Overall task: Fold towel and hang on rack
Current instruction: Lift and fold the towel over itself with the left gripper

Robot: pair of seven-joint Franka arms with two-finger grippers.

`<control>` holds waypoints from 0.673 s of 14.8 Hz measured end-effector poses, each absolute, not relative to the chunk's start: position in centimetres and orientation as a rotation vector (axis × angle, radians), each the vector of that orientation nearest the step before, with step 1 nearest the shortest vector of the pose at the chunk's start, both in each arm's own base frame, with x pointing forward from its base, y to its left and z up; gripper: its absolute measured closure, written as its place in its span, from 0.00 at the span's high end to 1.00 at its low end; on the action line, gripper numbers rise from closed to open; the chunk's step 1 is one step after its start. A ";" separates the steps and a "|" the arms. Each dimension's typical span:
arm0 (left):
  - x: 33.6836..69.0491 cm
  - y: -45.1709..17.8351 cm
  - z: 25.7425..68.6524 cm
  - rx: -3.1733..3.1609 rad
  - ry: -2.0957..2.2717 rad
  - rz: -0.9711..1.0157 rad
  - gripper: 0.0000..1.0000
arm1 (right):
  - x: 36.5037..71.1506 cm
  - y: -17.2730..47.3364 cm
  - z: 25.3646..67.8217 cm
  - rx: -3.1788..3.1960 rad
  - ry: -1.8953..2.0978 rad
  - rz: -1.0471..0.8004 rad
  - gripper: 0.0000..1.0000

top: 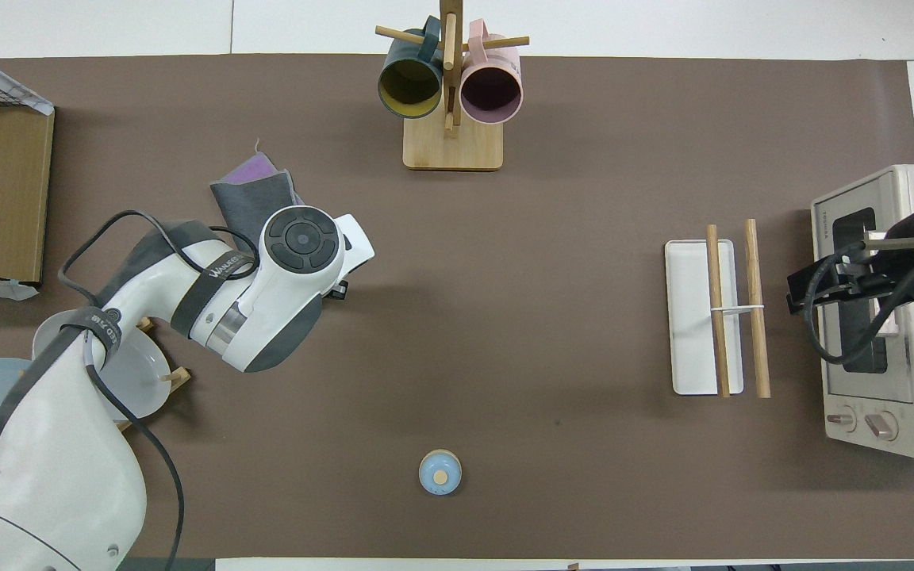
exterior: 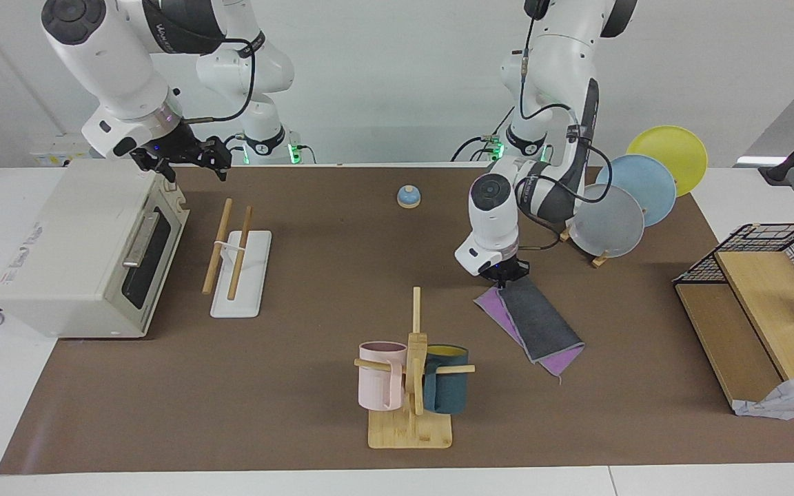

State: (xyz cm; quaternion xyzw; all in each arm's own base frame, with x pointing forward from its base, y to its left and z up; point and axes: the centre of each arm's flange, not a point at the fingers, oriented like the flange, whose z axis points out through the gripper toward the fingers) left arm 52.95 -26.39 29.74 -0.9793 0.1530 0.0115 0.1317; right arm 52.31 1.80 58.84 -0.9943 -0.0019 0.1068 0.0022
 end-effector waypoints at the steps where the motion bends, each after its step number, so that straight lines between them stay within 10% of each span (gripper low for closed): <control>1: 53.1 -26.3 30.0 -2.852 0.432 0.031 0.08 | 52.3 1.8 58.8 -3.119 -0.006 0.335 1.00; 10: 57.1 -17.0 35.0 -3.192 0.013 0.089 1.00 | 52.3 2.4 58.8 -3.054 -0.004 0.332 1.00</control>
